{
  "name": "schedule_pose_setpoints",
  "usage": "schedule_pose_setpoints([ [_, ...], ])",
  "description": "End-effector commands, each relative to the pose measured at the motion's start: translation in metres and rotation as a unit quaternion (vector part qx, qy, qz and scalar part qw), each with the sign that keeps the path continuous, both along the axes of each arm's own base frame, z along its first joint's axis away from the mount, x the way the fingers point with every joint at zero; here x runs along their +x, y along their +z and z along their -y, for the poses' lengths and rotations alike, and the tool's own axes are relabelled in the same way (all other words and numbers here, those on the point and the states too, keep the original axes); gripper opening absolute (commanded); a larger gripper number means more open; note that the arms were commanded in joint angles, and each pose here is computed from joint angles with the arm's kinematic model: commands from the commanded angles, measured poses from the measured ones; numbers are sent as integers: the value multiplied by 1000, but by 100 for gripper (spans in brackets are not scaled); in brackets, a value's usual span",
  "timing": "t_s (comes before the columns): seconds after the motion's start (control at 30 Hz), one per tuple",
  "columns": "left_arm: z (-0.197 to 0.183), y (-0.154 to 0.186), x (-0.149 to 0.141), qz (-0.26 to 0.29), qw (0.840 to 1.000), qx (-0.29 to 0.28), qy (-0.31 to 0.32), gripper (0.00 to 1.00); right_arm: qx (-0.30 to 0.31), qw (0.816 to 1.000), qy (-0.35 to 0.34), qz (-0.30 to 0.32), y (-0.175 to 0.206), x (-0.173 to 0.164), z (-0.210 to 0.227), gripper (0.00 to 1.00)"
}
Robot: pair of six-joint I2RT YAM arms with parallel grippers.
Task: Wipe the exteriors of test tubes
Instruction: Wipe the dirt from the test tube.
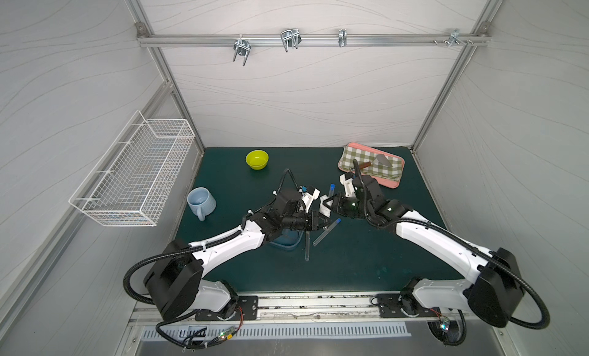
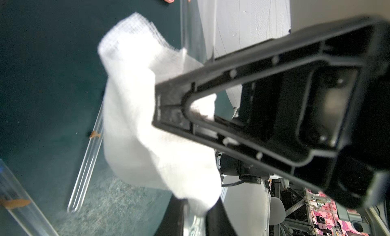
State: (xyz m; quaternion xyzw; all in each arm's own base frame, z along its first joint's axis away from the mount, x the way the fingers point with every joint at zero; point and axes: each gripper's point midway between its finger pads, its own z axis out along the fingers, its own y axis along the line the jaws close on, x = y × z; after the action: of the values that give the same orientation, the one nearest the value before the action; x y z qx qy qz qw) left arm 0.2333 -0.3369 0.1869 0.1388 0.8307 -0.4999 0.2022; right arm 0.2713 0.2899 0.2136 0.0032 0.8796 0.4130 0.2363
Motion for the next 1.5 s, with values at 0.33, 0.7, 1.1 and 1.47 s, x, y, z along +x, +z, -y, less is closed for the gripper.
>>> schedule_pose_setpoints([
  [0.33, 6, 32, 3, 21, 998, -55, -17, 7, 31, 999, 23, 36, 15, -4, -12, 24],
  [0.7, 5, 32, 5, 19, 998, -55, -19, 7, 15, 999, 7, 33, 0, -15, -11, 22],
  [1.1, 3, 37, 1, 22, 998, -62, -23, 7, 23, 997, 11, 79, 33, 39, 1, 16],
  [1.47, 4, 37, -3, 16, 997, -68, -30, 7, 25, 995, -5, 98, 43, 54, 18, 17],
])
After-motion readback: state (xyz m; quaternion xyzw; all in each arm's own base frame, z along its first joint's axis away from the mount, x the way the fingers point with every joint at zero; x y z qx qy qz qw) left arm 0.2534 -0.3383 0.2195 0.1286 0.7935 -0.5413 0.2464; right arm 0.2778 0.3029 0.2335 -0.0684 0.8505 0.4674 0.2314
